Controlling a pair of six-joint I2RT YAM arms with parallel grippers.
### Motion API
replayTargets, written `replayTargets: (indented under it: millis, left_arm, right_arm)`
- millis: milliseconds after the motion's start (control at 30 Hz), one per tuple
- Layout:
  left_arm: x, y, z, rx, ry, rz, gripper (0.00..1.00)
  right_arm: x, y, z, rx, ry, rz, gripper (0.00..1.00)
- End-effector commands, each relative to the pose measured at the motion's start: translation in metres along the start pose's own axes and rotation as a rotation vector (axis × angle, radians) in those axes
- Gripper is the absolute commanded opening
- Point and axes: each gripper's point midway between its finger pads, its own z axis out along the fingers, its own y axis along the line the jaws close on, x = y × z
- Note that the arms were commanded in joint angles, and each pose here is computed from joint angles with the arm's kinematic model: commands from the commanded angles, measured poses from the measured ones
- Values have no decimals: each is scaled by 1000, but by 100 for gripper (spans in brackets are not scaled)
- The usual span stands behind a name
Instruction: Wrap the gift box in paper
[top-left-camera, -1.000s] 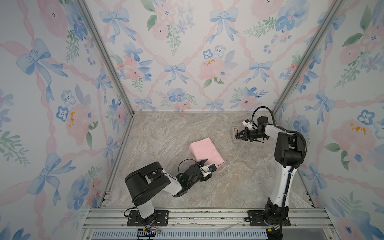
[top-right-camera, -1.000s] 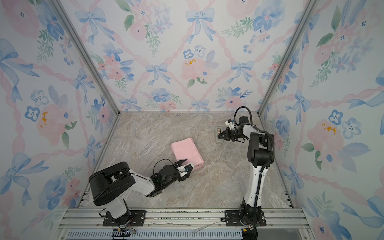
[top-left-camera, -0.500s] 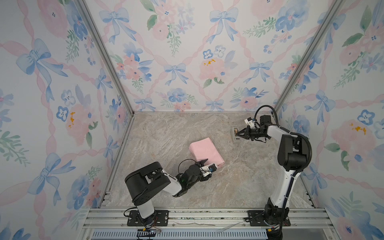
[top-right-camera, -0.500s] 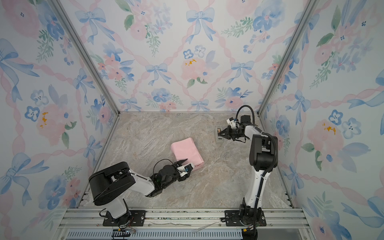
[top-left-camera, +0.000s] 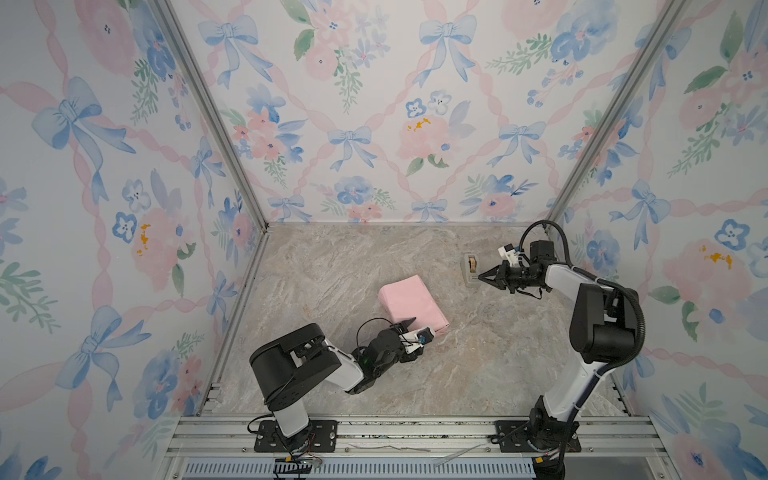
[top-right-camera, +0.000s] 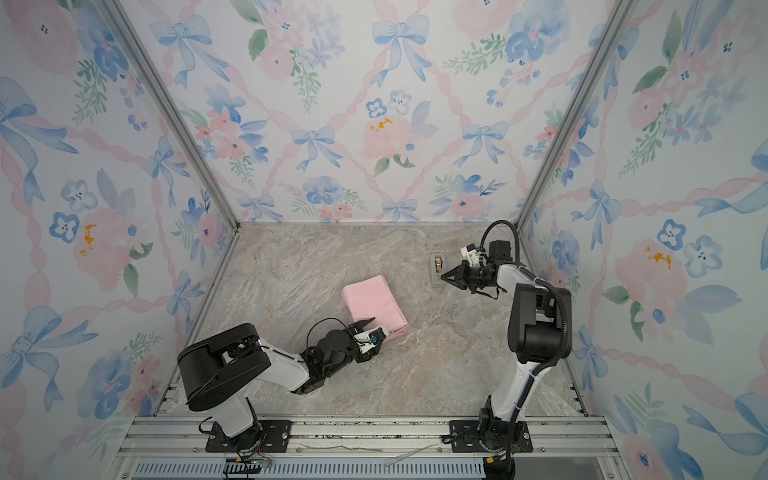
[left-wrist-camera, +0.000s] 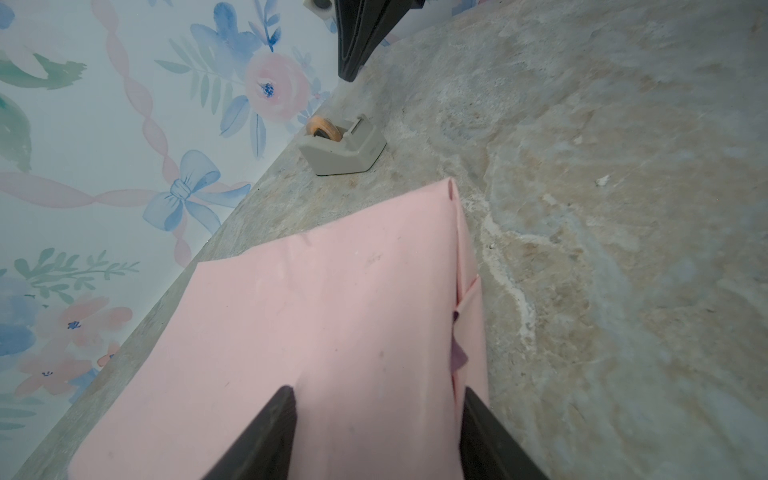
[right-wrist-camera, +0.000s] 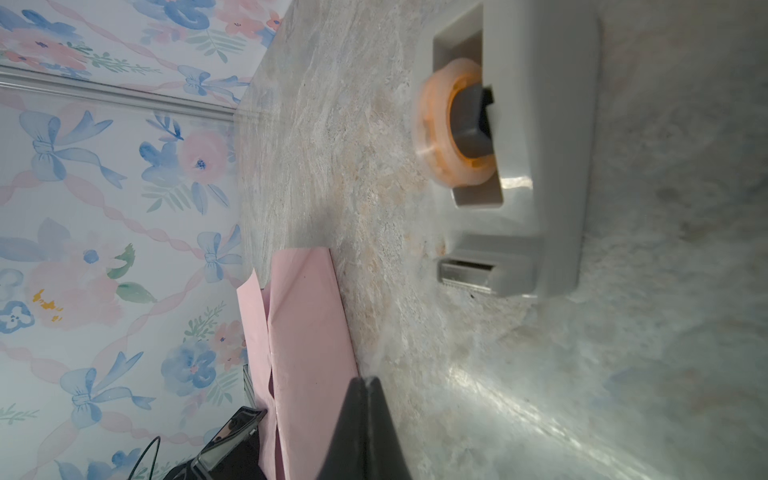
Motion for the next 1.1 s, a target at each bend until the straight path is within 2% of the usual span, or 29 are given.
replayTargets:
  millis: [0, 233, 400, 567, 667, 1067]
  left_arm:
    - [28, -7, -1, 34, 95, 0, 62]
    - [27, -8, 0, 40, 91, 0, 62]
    - [24, -9, 1, 44, 85, -1, 62]
    - [23, -8, 0, 41, 81, -2, 62]
    - [24, -8, 0, 41, 84, -1, 62]
    - [22, -8, 1, 42, 80, 0, 62]
  right_arm:
    - [12, 4, -8, -4, -31, 4, 0]
    - [51, -18, -6, 41, -32, 52, 0]
    - [64, -40, 2, 84, -9, 82, 0]
    - [72, -60, 12, 122, 7, 130, 0]
    - [74, -75, 12, 191, 3, 152, 0]
    - [75, -102, -3, 394, -25, 204, 0]
